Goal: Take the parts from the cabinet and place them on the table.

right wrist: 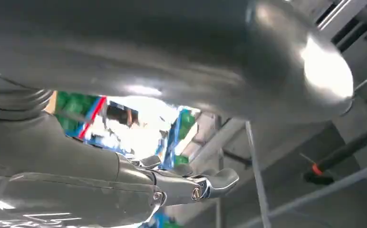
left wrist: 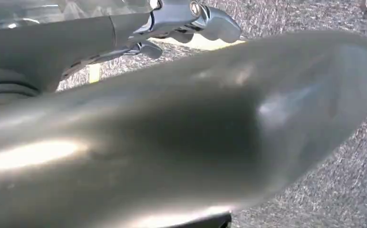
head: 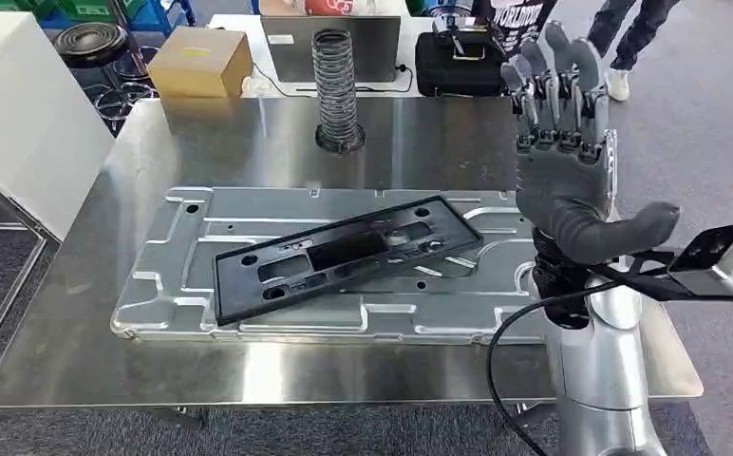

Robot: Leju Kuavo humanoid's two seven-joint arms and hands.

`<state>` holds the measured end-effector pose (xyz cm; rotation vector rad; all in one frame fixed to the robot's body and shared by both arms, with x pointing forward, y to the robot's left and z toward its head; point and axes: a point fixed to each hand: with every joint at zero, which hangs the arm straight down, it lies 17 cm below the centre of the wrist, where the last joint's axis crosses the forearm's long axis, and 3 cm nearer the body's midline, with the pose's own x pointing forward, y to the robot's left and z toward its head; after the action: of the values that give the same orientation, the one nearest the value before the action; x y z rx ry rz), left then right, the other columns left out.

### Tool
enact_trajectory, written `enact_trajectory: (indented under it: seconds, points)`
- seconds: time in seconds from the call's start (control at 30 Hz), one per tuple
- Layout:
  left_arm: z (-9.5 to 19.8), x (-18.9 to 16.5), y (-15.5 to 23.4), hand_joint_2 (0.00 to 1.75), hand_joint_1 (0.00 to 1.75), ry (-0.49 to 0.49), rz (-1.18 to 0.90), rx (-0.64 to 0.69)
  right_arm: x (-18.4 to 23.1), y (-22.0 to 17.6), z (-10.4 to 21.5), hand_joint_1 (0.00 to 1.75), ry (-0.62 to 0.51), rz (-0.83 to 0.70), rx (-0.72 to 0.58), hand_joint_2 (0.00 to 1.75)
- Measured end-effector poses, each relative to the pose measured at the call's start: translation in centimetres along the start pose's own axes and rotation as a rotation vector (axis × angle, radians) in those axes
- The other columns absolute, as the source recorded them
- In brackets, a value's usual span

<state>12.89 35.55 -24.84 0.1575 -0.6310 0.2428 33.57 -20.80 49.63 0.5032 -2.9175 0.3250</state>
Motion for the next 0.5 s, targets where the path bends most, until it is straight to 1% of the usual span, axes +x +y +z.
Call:
enact_trajectory:
  seconds: [0.03,0.07,0.17,0.27,0.37,0.5]
  points:
    - [0.0,0.1,0.0,0.00,0.00,-0.001,0.005,0.001,0.1,-0.2,0.3,0.00,0.000,0.046,-0.009,0.00]
    - [-0.1,0.2,-0.1,0.00,0.00,-0.002,0.011,0.001,0.3,-0.4,1.2,0.00,0.008,0.134,-0.021,0.00]
    - [0.2,-0.4,-0.3,0.00,0.00,0.011,0.019,0.002,-0.2,-0.5,4.6,0.00,0.095,0.303,-0.048,0.00]
    - [0.2,-0.4,-0.5,0.00,0.00,0.013,0.023,-0.001,0.2,-1.0,7.3,0.00,0.153,0.455,-0.112,0.00]
    - [0.1,-0.3,-0.6,0.00,0.00,0.012,0.025,-0.004,1.2,-0.5,9.6,0.00,0.193,0.549,-0.155,0.00]
    - [0.2,-0.4,-0.7,0.00,0.00,0.011,0.025,-0.005,2.0,1.0,11.2,0.00,0.223,0.574,-0.166,0.00]
